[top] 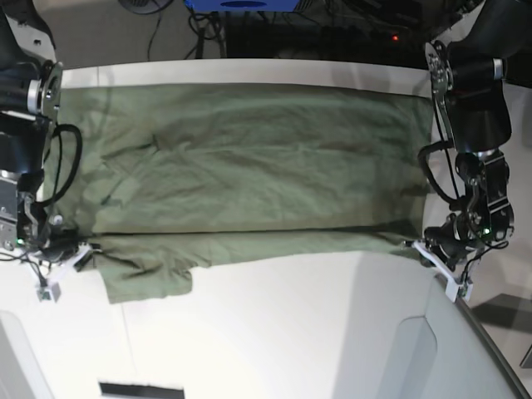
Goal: Layout the t-shirt on the table in an organized manner, then fold the t-shirt properly
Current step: 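Lift the hem with both grippers and fold it toward the folded edge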
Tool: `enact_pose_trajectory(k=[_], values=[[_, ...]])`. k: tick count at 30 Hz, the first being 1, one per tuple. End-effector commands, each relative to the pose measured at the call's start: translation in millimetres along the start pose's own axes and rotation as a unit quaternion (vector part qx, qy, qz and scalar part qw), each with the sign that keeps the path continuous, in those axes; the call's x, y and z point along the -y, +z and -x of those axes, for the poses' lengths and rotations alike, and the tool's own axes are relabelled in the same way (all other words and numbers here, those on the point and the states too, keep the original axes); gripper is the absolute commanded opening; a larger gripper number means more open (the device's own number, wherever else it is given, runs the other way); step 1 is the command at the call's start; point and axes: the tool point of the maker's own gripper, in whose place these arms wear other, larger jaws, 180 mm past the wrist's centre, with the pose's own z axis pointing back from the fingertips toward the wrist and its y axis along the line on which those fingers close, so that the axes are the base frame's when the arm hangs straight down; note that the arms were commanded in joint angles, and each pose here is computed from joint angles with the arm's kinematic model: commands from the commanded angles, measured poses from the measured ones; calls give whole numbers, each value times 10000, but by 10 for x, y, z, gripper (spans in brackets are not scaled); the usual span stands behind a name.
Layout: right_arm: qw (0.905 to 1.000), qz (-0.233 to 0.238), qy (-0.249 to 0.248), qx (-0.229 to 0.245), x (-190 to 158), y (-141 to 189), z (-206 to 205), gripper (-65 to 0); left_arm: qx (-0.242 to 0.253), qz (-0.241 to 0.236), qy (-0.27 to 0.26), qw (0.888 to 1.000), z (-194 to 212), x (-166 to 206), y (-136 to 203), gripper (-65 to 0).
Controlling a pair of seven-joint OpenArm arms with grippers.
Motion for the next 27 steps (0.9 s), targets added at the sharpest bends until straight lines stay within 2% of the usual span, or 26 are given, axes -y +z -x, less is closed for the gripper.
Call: enact_pose_trajectory(k=[1,8,19,23,27], values=[[9989,105,-84,447,135,119,-333,-648,282,-77,-75,9995,-201,-81,85,-650],[9997,163,-125,126,178,233,-86,-648,78,-133,-196,9997,156,-94,174,-650],[9995,218,-129,-182,193,240,239,-647,-428,-152,-355,9983,674,-72,264,-650],[9984,211,-143,-502,186,248,359,-648,-513,-167,-343,9980,776,-91,281,-650],[9988,144,-99,-458,68,261,392,-648,-512,-172,-341,9980,774,-99,280,-650]])
